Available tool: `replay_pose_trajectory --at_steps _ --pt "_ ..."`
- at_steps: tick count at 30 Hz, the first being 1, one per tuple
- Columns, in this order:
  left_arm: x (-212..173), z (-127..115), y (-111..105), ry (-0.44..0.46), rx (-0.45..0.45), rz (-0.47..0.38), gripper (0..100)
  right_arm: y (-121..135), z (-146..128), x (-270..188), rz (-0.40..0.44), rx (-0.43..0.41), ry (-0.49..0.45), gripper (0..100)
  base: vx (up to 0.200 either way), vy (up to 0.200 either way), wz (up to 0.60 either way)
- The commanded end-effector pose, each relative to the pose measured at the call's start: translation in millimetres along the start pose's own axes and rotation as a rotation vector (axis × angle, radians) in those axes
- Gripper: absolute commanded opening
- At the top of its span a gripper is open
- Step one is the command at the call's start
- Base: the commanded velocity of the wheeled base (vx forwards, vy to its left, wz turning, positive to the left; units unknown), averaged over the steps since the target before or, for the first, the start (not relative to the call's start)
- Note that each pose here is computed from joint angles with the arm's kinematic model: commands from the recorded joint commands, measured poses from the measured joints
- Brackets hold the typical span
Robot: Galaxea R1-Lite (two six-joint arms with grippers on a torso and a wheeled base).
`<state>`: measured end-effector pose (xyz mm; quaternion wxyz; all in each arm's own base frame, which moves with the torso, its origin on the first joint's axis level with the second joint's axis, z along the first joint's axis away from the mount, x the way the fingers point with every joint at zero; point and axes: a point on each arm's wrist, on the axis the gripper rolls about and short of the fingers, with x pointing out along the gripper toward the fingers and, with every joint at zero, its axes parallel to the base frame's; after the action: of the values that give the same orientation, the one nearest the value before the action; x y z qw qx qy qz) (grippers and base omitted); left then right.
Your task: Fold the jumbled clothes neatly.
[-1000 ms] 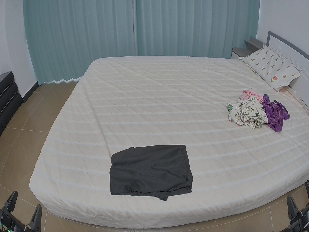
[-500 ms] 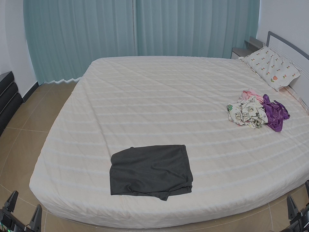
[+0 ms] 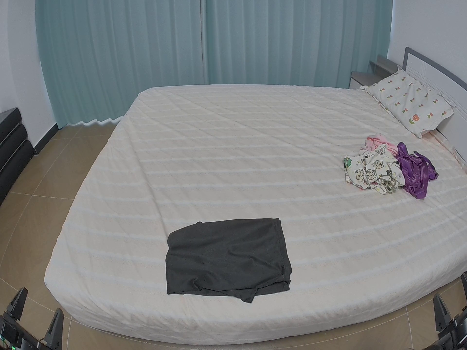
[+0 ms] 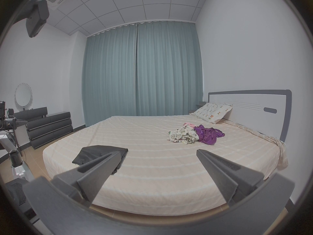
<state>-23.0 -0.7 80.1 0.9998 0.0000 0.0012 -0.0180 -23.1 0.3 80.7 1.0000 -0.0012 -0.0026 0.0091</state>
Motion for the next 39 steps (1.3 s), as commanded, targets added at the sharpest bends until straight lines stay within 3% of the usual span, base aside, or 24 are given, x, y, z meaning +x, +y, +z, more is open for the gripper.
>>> replay_pose_trajectory --at_steps 1,39 --pt "0.0 -4.4 0.0 0.001 0.0 -0.001 100 0.0 -5.2 0.4 0.002 -0.002 0.007 100 0.0 0.0 0.0" --pt "0.0 -4.4 0.0 0.001 0.0 -0.001 100 0.0 -5.2 0.4 0.0 -0.004 0.007 100 0.0 0.0 0.0"
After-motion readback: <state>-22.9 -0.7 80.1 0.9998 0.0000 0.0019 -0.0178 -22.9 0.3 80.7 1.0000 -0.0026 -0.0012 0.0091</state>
